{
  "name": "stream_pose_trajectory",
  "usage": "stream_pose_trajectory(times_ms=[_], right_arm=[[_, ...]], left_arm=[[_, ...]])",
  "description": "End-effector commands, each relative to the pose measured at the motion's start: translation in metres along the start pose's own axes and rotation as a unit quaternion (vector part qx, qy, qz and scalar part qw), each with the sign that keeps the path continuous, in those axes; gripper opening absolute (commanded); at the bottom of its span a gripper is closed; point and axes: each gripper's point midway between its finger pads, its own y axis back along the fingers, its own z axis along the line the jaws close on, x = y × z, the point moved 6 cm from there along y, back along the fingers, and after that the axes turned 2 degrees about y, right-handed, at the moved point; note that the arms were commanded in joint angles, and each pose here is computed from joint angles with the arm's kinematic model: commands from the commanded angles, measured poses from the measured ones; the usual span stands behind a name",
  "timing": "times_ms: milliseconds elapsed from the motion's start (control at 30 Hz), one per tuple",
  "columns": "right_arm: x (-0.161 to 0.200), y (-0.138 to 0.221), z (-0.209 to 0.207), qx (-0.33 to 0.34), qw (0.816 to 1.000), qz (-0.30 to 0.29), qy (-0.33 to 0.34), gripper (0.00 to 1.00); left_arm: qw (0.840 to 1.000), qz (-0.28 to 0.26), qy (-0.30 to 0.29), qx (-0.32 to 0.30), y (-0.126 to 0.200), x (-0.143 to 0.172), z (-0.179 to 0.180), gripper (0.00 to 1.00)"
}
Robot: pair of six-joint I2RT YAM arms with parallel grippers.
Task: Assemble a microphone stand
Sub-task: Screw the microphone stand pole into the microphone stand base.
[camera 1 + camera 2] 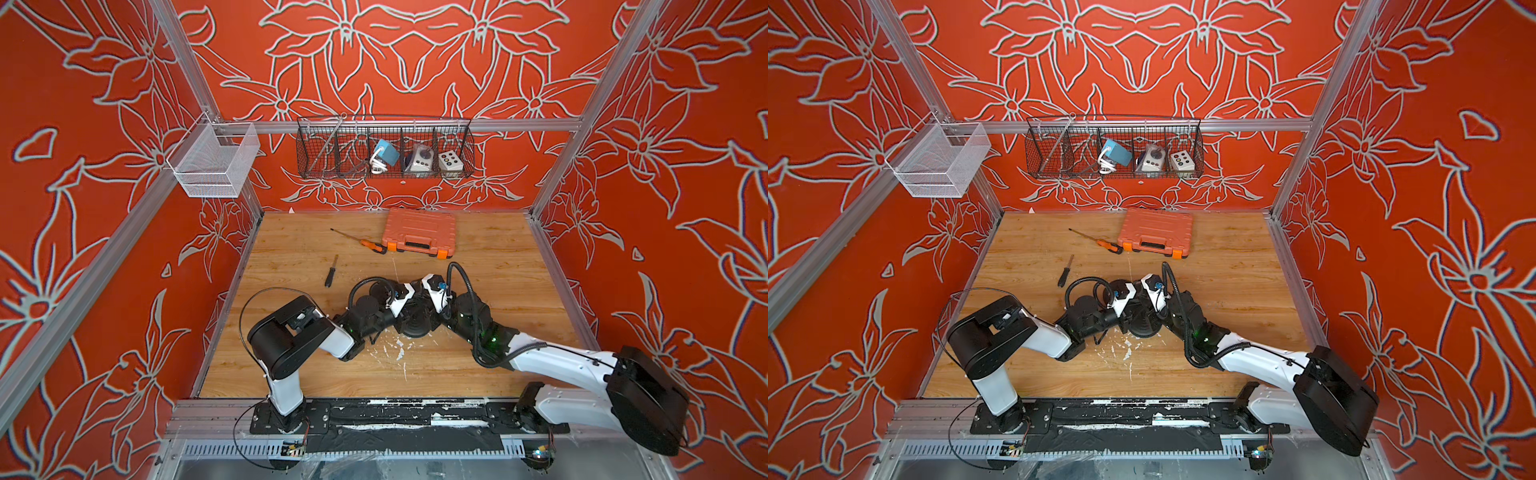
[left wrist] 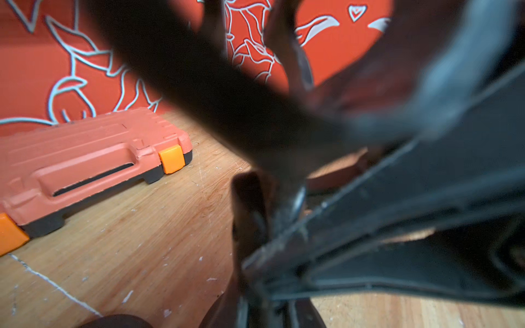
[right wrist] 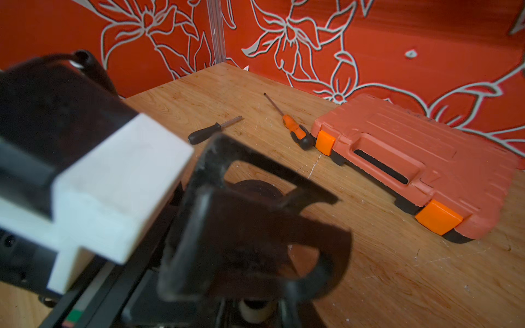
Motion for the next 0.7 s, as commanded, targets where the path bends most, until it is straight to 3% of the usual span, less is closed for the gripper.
stream_pose_trajectory(times_ms=[0, 67, 133, 400, 667], right_arm=[[0.034, 0.002, 0.013, -0.078, 0.993, 0.084, 0.038, 0.47], [0.027, 0.007, 0.009, -0.119, 0.99, 0.065, 0.033, 0.61], [0.021, 0.011, 0.002, -0.159, 0.986, 0.047, 0.018, 0.66], [0.004, 0.021, -0.014, -0.283, 0.958, -0.001, 0.046, 0.66], [-0.01, 0.011, -0.03, -0.321, 0.943, -0.045, 0.077, 0.62]], left_arm=[[1.0, 0.023, -0.001, -0.004, 0.0, 0.011, -0.002, 0.08], [1.0, 0.029, -0.007, -0.006, 0.002, 0.015, -0.003, 0.06], [0.999, 0.036, -0.01, -0.012, 0.004, 0.019, -0.002, 0.05], [0.999, 0.05, -0.011, -0.009, 0.011, 0.028, -0.007, 0.04], [0.999, 0.05, -0.008, 0.004, 0.011, 0.029, -0.011, 0.04]])
